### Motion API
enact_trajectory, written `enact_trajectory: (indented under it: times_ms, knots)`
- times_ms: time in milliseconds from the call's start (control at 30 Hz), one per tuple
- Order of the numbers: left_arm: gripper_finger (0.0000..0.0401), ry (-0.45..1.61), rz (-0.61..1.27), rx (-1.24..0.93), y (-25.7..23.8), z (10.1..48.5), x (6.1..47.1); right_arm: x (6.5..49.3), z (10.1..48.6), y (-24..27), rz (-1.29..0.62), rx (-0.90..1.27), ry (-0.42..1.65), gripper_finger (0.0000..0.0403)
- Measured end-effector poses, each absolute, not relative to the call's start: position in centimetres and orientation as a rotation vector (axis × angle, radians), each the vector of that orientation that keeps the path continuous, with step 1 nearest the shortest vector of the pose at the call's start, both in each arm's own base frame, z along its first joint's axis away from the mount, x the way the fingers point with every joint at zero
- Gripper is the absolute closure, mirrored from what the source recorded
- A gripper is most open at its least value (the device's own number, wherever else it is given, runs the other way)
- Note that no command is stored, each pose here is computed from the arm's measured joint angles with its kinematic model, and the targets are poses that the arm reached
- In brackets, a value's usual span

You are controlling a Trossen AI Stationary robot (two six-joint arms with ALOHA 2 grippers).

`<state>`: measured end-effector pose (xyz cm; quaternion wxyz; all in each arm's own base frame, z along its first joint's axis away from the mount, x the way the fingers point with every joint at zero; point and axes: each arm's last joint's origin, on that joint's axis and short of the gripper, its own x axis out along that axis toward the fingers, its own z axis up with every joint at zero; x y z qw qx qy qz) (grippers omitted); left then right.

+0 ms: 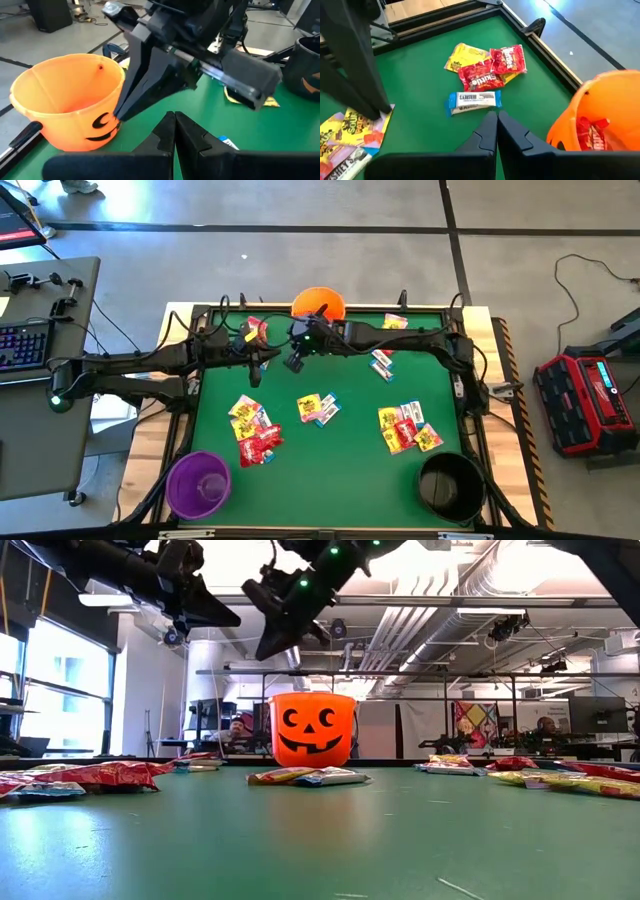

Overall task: Sort candy by brand, put in halloween buckets
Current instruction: Put the red candy into the orange bucket

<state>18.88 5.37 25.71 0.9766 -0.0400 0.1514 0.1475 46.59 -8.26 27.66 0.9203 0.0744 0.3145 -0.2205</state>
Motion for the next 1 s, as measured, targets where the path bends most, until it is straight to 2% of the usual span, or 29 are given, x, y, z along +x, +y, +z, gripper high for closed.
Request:
enact_trajectory:
  times_ms: [267,633,1000]
  knots:
    - [0.0401,0.317,0.284,-0.104,5.3,25.6,18.8,41.7,26.1,-6.5,-0.424,0.221,0.567,0.0403]
    - [0.0401,0.401,0.223,-0.135,4.9,24.8,18.7,33.4,27.7,-4.9,-0.445,0.223,0.5,0.0403]
    - [0.0401,0.462,0.287,-0.109,4.3,24.3,18.6,29.3,30.0,-5.8,-0.364,0.179,0.497,0.0402]
